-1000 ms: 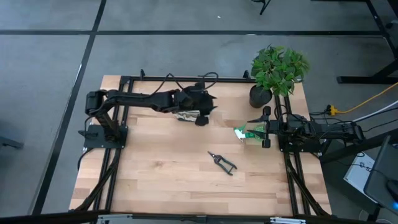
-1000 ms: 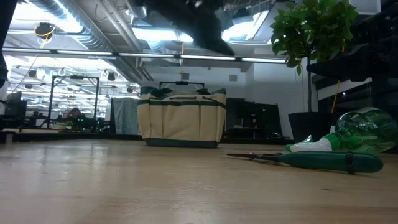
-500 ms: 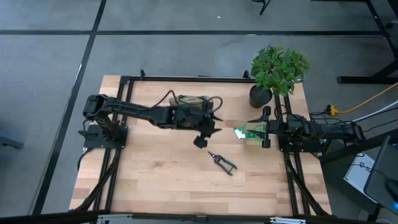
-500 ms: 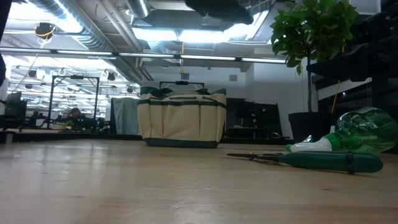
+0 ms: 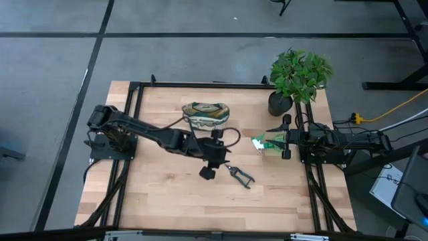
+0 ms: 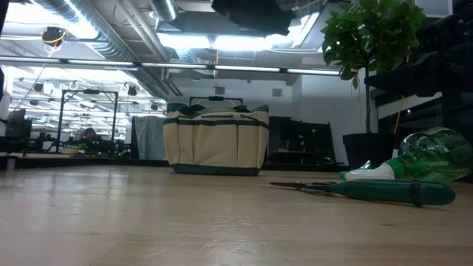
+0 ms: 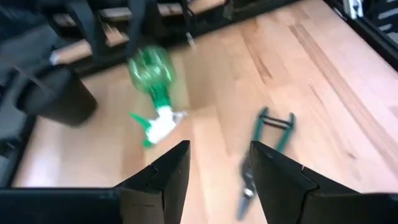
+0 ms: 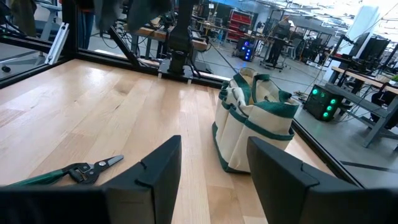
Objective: Pick & Place Garden tools in Gardening bag
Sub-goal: Put the green shear scissors into the light brown gardening bag
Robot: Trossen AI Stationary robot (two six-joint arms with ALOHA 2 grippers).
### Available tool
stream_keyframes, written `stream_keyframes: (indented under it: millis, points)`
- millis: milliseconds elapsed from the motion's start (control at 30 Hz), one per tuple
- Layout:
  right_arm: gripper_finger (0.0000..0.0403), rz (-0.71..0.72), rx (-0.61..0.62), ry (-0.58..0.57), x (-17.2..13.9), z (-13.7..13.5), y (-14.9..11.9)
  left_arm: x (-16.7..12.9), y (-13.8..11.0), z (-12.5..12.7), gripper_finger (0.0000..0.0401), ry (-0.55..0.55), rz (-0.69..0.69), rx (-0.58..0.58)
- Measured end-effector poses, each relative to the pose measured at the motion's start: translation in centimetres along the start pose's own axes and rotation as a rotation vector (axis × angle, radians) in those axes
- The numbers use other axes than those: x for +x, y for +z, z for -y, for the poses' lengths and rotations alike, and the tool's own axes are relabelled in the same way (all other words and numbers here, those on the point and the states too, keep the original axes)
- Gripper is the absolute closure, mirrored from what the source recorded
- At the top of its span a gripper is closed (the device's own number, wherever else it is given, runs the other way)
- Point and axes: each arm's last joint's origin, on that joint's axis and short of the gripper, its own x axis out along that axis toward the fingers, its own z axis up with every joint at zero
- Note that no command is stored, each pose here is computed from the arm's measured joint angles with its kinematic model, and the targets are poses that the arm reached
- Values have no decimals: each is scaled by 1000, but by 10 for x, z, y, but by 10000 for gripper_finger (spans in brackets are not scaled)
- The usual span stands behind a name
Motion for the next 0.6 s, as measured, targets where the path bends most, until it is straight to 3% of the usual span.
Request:
stream_keyframes:
  millis: [433, 600]
  points:
    - [217, 0, 0, 0, 0, 0, 0, 15, -14, 15, 242, -37, -95, -118]
    - [217, 0, 0, 0, 0, 0, 0, 34, -26, 23, 242, -43, -150, -103]
